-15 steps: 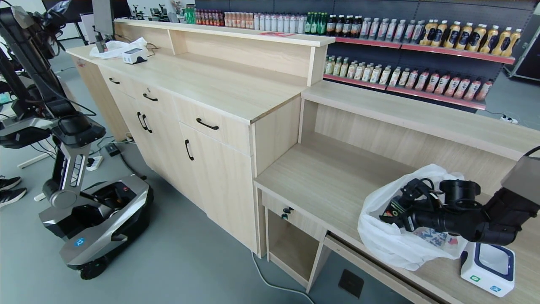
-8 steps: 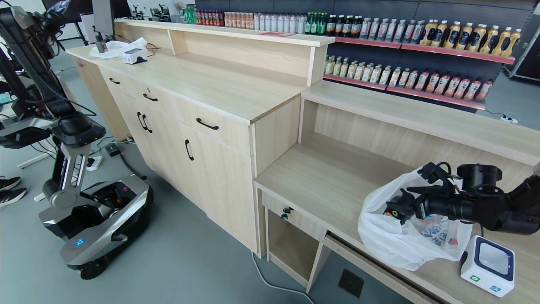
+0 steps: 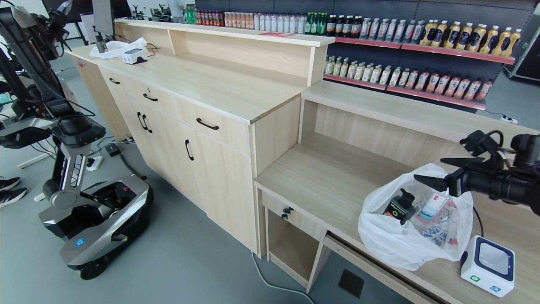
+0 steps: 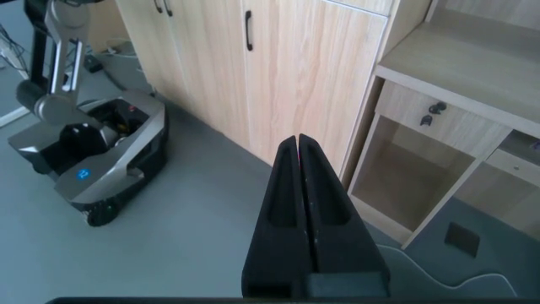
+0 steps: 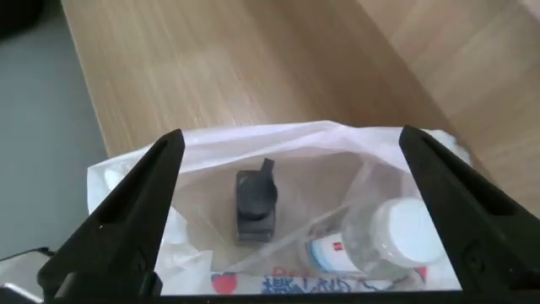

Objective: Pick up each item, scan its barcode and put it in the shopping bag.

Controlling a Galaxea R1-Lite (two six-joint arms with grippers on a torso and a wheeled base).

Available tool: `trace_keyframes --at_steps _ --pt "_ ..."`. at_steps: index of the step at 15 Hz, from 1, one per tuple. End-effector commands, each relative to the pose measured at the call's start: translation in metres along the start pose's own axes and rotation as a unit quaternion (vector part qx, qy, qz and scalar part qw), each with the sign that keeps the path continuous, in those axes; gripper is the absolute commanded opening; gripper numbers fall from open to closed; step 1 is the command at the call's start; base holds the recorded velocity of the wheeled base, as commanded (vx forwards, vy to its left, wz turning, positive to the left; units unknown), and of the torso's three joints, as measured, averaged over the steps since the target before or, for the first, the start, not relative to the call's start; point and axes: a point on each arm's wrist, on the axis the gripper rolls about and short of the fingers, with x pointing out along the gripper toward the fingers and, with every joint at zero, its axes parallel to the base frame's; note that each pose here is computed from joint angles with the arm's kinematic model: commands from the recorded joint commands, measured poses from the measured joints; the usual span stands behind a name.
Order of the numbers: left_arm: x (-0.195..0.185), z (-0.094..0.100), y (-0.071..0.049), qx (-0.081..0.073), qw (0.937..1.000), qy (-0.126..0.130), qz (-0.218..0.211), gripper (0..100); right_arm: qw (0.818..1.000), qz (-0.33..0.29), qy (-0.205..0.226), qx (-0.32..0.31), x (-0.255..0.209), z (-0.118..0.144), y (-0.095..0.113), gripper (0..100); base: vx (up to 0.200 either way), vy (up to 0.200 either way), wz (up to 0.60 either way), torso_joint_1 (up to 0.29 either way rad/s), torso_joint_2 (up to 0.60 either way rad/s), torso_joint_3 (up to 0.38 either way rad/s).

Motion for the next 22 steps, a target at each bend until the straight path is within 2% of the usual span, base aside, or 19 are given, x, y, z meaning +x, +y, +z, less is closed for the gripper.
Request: trace_keyframes --at_steps 1,2,4,7,11,14,16,18,19,22 --pt "0.000 0.000 0.000 0.000 1.0000 0.000 0.001 0 0.996 -0.087 -0.017 -0.029 -0.048 0.028 -0.009 100 0.000 0.000 0.00 0.000 0.00 0.000" --pt "0.000 0.000 0.000 0.000 1.0000 0.000 0.001 0 0.991 -0.126 -0.013 -0.036 -0.058 0.035 -0.012 100 0.000 0.000 -0.60 0.002 0.01 0.002" --pt "0.000 0.000 0.000 0.000 1.0000 0.000 0.001 0 0.986 -0.160 -0.022 -0.028 -0.073 0.045 -0.015 100 0.000 0.000 -0.60 0.002 0.00 -0.002" --pt "0.000 0.000 0.000 0.000 1.0000 0.000 0.001 0 0.966 -0.255 -0.027 0.034 -0.093 0.062 -0.015 100 0.000 0.000 -0.60 0.001 0.00 0.004" --pt "0.000 0.000 0.000 0.000 1.0000 0.000 0.001 0 0.962 -0.268 -0.013 0.049 -0.112 0.064 -0.009 100 0.000 0.000 -0.60 0.005 0.00 0.004" --pt "0.000 0.000 0.000 0.000 1.0000 0.000 0.001 0 0.961 -0.263 0.012 0.081 -0.123 0.053 0.005 100 0.000 0.000 -0.60 -0.002 0.00 0.004" --pt "0.000 0.000 0.000 0.000 1.0000 0.000 0.001 0 0.954 -0.284 0.019 0.097 -0.128 0.052 0.016 100 0.000 0.000 -0.60 0.002 0.01 0.000" --pt "0.000 0.000 0.000 0.000 1.0000 0.000 0.001 0 0.946 -0.285 -0.014 0.155 -0.137 0.060 0.039 100 0.000 0.000 0.00 0.000 0.00 0.000" --pt "0.000 0.000 0.000 0.000 1.0000 0.000 0.001 0 0.945 -0.286 -0.016 0.160 -0.148 0.057 0.055 100 0.000 0.000 0.00 0.000 0.00 0.000" --pt "0.000 0.000 0.000 0.000 1.0000 0.000 0.001 0 0.957 -0.250 -0.029 0.147 -0.191 0.027 0.132 100 0.000 0.000 0.00 0.000 0.00 0.000"
